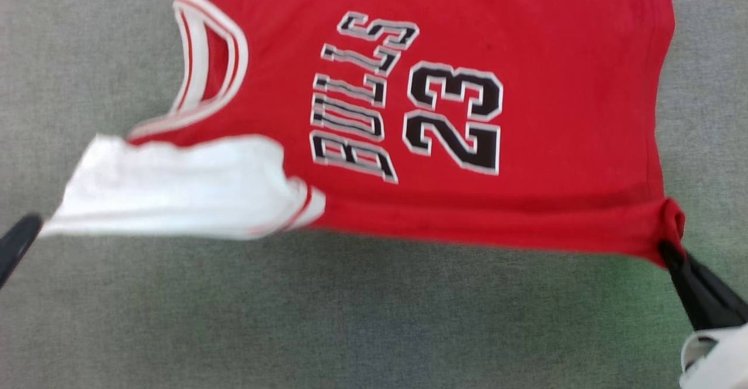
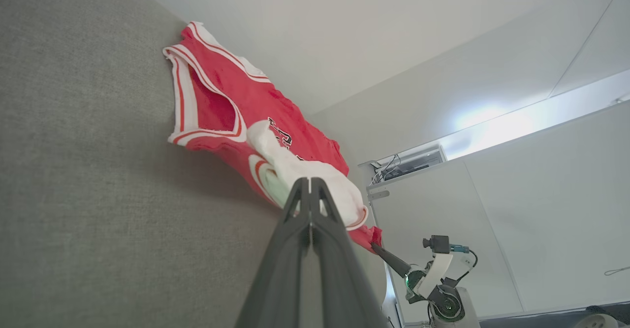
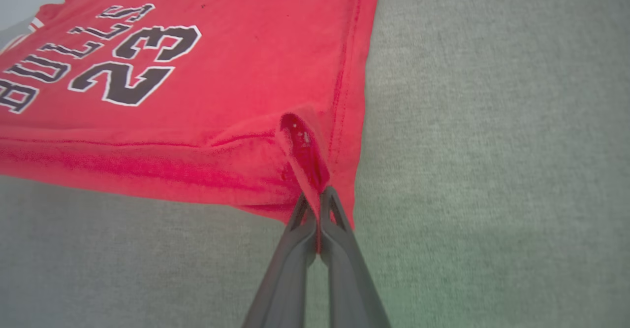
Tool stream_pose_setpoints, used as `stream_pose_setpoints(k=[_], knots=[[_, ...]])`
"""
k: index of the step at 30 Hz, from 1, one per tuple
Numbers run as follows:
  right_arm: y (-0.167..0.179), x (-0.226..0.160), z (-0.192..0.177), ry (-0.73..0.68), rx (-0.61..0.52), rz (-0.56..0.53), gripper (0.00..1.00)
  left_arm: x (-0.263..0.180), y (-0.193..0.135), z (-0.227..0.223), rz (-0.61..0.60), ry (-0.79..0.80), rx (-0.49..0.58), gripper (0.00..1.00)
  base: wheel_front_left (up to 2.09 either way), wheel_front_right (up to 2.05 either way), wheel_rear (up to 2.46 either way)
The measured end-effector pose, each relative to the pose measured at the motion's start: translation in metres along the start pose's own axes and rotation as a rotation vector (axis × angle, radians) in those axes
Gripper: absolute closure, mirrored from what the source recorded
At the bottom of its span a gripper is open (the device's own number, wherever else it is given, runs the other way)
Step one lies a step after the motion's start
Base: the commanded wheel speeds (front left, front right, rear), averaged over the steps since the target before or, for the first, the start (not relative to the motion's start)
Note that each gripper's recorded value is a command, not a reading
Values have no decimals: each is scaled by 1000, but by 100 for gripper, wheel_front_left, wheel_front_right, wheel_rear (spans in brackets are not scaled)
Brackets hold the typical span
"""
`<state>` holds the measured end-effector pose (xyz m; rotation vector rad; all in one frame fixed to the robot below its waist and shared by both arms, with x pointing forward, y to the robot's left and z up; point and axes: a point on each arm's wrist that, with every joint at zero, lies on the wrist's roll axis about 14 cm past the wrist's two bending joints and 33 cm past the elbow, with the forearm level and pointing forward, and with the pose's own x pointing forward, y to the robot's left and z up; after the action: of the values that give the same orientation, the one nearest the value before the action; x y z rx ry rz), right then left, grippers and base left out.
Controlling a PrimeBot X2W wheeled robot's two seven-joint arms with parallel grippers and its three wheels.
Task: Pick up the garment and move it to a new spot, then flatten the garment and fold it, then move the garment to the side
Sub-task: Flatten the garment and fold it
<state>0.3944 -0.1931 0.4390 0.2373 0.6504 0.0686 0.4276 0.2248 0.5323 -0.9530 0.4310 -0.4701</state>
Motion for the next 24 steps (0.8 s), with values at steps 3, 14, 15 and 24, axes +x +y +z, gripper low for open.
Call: stream_pose_setpoints(k=[3,14,15,24], knots=[[-3,-10,-8,17,15,-11,100,-13,-1,-5,9,20,-13,100,0,0,0],[-8,-12,-7,-2,28,-20,100,-17,-13,-3,-60,72,26,100,0,0,0],[-7,-10,-4,-10,22,-19,100,-14,-14,-1,-76,79,33,100,0,0,0],[-6,23,30,-87,-23,-13,100,25,-6,23,-134,98,87,100,0,0,0]])
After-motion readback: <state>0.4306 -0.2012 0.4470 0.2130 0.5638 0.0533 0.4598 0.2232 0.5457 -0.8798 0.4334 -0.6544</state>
